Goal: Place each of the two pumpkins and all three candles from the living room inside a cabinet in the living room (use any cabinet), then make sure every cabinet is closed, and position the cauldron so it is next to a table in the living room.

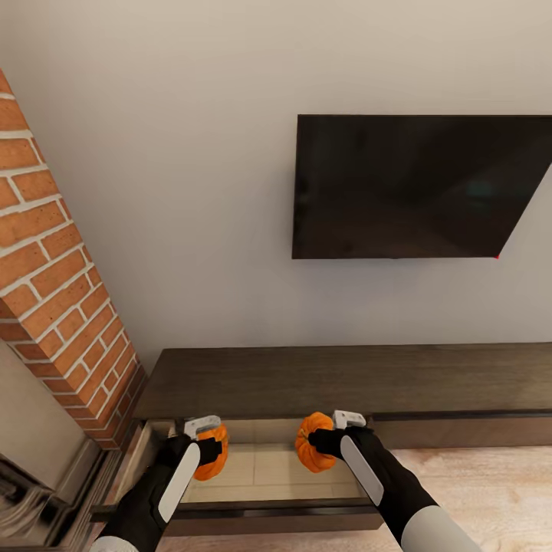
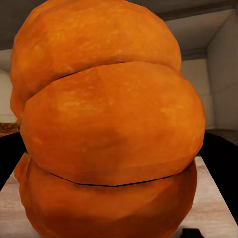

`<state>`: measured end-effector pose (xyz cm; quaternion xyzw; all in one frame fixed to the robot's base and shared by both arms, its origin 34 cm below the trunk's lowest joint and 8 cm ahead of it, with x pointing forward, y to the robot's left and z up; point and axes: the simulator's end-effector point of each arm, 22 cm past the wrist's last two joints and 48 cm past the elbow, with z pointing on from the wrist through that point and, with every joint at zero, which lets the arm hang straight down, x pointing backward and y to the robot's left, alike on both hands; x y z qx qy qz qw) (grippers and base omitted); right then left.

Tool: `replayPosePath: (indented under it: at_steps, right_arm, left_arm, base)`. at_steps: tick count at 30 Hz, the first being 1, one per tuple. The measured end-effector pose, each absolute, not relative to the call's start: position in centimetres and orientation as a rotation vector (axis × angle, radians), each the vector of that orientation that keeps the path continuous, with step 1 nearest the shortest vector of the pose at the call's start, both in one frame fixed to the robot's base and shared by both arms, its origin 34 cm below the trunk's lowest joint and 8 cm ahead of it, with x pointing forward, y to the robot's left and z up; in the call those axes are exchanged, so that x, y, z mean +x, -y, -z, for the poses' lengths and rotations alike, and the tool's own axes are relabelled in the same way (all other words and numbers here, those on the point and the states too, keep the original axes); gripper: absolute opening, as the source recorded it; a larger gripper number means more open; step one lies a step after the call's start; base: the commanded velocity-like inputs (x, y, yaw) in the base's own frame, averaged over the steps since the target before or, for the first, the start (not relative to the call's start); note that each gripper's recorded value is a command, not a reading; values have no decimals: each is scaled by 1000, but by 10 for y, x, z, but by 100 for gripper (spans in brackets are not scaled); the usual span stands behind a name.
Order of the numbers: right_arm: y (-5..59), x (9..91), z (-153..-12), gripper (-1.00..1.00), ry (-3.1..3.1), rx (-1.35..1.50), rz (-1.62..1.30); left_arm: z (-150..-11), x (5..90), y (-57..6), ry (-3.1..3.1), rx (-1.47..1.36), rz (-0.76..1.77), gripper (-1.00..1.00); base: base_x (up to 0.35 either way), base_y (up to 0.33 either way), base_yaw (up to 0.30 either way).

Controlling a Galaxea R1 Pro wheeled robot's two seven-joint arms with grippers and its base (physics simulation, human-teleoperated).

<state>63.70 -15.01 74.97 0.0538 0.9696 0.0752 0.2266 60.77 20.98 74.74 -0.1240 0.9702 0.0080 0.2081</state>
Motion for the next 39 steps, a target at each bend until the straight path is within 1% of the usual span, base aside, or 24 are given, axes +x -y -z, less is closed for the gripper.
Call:
replayPosePath:
  at_steps: [7,14,34,39]
  right_arm:
    - [148,636,-749,-100,-2674,147,-210]
    - [142,636,-750,-100,-2673,143,-219]
    - [137,630,-745,-100,-2692,148,-225]
    - [138,629,-743,-100,-2695,150,-221]
  left_arm:
    - [-730,608,-188,-2721,-346,-15,-100]
    - [-730,610,-184,-2716,-332,-19,-100]
    - [-731,610,-185,-2715,-330,-20,-100]
    - [-731,610,-185,-2715,-331,-19,-100]
  base:
    - [0,0,0]
    - [1,0,0]
    - [113,67,0]
    - [42,18,0]
